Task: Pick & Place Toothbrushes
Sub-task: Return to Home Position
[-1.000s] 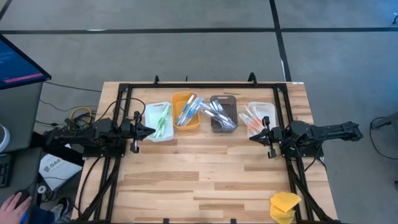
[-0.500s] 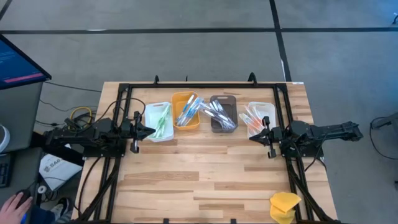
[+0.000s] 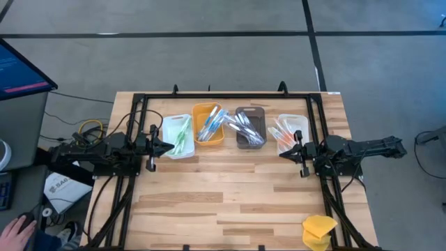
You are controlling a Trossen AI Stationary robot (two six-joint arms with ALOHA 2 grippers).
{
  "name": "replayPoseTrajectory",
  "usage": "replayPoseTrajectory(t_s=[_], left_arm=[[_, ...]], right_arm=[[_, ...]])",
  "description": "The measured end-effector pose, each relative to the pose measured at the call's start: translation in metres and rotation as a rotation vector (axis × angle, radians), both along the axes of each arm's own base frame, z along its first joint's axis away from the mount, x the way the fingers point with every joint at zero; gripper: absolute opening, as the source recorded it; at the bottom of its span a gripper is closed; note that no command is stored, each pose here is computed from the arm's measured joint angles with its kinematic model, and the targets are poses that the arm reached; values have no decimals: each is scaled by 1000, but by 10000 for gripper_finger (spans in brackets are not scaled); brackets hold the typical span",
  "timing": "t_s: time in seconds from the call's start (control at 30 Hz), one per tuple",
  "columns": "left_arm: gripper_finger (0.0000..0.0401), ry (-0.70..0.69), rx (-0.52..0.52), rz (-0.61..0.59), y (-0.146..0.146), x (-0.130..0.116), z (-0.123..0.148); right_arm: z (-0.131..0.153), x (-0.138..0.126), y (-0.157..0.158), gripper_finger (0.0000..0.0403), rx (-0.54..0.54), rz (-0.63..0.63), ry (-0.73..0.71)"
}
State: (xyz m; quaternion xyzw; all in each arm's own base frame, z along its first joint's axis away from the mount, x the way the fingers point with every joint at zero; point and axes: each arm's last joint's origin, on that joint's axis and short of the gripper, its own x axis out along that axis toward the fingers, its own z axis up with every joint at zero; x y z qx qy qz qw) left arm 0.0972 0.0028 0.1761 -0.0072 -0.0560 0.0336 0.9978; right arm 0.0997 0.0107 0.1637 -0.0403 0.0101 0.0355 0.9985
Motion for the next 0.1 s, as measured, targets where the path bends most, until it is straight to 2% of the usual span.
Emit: replayPoseTrajectory(t_s=[0.1], left_arm=[[8,0,0,0,0,0,0]], right_arm=[[0,0,0,0,0,0,0]])
